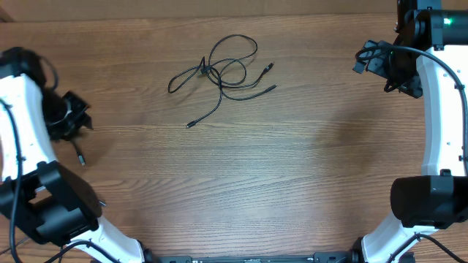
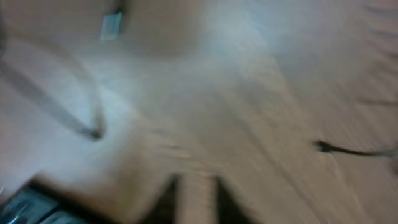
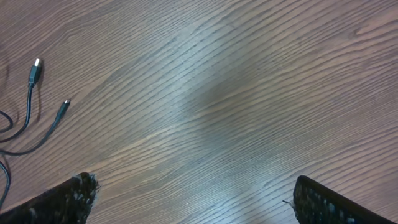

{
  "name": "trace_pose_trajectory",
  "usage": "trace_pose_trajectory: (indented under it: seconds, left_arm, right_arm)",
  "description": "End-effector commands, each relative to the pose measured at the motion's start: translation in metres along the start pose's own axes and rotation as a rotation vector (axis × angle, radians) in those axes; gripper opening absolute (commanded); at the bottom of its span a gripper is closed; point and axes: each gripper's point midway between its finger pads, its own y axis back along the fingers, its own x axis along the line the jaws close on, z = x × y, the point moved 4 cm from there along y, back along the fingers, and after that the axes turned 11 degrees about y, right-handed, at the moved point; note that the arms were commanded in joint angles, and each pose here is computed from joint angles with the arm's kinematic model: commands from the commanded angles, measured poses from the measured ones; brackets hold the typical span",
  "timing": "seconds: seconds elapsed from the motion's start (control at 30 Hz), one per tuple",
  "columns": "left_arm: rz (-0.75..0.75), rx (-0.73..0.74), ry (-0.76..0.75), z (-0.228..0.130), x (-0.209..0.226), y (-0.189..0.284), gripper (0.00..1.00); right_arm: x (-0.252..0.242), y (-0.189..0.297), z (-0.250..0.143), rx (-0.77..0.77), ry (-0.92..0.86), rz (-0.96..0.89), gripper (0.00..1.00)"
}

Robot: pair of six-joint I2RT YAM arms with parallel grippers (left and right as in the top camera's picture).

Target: Untangle cables

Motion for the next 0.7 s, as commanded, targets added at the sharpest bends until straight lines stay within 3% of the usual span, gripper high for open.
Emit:
trace_pose_trajectory:
  seconds: [0.0, 0.1, 0.13, 0.2, 0.3, 0.47, 0.67]
  left_arm:
    - [-0.172, 0.047, -0.132, -0.026, -0.05, 0.0, 0.04]
    - [-0.244, 0.039, -0.236, -0.047, -0.086, -0.002, 0.06]
    - [-0.251, 0.031, -0.268, -0.053, -0.095, -0.003, 0.13]
    - [-0.265, -0.009, -0.352, -0.069, -0.117, -0.006, 0.43]
    - [-0.243, -0.122, -0.467, -0.085, -0.144, -0.01, 0.79]
    - [-0.139, -0.332, -0.665, -0.114, -0.173, -0.014, 0.84]
    - [0.005, -0.466, -0.727, -0.133, -0.175, -0.019, 0.86]
  right_arm:
    - [-0.001, 0.001, 0.002, -0.012, -0.009, -0.008, 1.0]
    - [-0.001, 0.001, 0.002, -0.012, -0.009, -0.007, 1.0]
    - [-0.001, 0.001, 0.002, -0.012, -0.009, -0.007, 1.0]
    - [-0.001, 0.001, 0.002, -0.012, -0.009, -0.007, 1.0]
    - [-0.001, 0.001, 0.002, -0.012, -0.009, -0.007, 1.0]
    - [-0.001, 0.001, 0.002, -0.012, -0.009, -0.007, 1.0]
    - [-0.001, 0.001, 0.002, -0.012, -0.009, -0.007, 1.0]
